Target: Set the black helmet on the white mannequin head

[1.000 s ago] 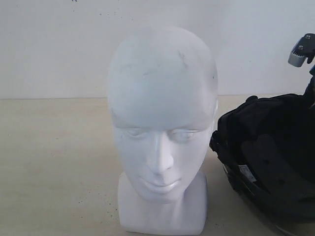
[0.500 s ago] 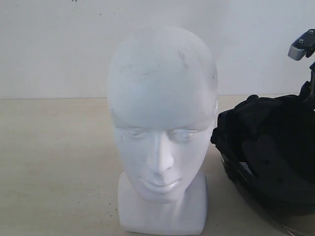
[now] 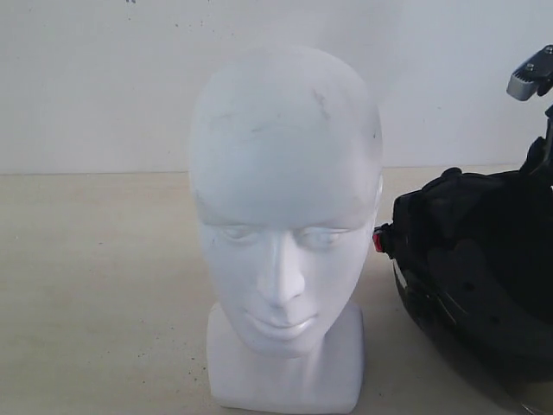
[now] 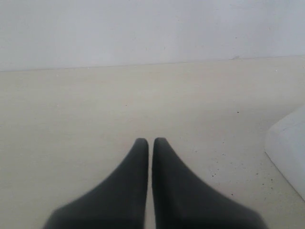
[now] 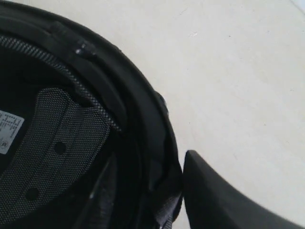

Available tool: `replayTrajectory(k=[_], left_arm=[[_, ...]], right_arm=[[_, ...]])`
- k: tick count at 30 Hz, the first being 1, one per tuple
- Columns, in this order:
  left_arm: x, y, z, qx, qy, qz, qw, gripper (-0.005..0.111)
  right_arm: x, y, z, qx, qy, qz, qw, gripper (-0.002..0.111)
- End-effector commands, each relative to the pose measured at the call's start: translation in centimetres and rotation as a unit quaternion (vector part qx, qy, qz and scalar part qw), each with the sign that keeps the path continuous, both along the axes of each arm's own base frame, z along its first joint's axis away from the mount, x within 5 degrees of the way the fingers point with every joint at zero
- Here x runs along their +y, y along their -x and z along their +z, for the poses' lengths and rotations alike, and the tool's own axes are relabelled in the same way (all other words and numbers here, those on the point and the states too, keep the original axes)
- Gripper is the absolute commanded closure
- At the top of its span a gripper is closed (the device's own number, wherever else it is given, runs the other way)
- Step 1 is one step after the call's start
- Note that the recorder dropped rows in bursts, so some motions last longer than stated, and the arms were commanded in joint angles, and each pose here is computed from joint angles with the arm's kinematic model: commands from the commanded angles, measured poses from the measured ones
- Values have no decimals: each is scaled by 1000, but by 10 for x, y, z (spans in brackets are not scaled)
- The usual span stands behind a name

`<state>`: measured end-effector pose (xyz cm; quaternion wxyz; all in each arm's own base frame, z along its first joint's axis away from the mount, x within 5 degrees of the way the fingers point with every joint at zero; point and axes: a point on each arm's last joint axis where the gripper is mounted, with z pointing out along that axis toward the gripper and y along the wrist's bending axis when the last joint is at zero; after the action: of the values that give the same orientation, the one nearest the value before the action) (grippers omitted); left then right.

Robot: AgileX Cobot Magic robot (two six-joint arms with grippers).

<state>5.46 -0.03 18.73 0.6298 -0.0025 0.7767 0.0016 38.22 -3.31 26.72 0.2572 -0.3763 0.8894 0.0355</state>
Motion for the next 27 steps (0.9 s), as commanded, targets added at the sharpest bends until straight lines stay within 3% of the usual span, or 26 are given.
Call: replayTrajectory(k=[1,7,16,20,27], left_arm=[[0,0,-1,-1,4,3,1000,102],[0,0,-1,-1,4,3,1000,102],[0,0,-1,-1,4,3,1000,102],[0,0,-1,-1,4,3,1000,102],[0,0,-1,-1,4,3,1000,102]], right_arm=[[-1,7,28,-54,12,-9,998,65],[4,27,59,-63,-19,-49,997,65],[48,69,100,-47,-55,-1,997,65],[67,85,94,30,-23,-8,999,65],[112,102,70,89,-6,22,996,65]])
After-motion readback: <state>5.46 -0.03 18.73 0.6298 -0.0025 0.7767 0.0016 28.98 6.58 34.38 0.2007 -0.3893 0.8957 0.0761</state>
